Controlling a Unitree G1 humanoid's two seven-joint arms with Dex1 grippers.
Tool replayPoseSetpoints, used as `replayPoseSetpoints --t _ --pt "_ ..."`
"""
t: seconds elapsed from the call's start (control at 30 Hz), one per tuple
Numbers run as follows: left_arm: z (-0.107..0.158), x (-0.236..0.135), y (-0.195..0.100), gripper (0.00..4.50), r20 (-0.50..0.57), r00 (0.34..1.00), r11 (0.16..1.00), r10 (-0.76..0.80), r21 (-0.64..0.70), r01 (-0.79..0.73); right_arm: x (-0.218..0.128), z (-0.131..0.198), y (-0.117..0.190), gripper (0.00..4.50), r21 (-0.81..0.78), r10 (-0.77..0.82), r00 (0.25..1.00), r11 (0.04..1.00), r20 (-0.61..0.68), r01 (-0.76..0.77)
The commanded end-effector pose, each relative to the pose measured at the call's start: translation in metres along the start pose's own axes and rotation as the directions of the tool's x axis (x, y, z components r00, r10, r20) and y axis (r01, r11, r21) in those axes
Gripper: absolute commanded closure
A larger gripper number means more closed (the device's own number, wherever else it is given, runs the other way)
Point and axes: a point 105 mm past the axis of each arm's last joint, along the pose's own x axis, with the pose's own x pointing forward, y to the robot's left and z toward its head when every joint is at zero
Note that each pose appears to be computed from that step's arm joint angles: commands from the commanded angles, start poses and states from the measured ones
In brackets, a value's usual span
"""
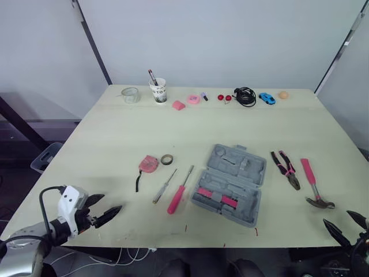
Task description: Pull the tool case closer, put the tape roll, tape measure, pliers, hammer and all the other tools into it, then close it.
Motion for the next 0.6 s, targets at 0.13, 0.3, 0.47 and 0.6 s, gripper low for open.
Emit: replayPoseSetpoints --t 0.13,0.3,0.47,0.6 --pt "0.011 -0.005 0.001 0.06 0.033 0.999 1.000 0.006 0.026 -0.007 -0.002 0.009 -0.005 0.00 -0.037 -0.004 1.000 0.999 0.018 0.005" --pt "0.011 -0.004 0.002 0.06 0.035 0.999 1.000 0.007 0.026 -0.008 -0.002 0.009 -0.005 0.00 -0.039 -0.001 1.000 0.999 0.017 0.002" --pt "0.017 -0.003 0.003 0.06 0.054 0.999 0.999 0.003 0.034 -0.005 -0.001 0.010 -0.003 0.00 -0.039 0.004 1.000 0.999 0.022 -0.003" --pt "0.035 -0.001 0.005 0.06 0.100 0.994 0.997 -0.040 0.065 0.033 0.000 0.014 0.002 0.00 -0.043 0.031 0.999 0.999 0.036 -0.029"
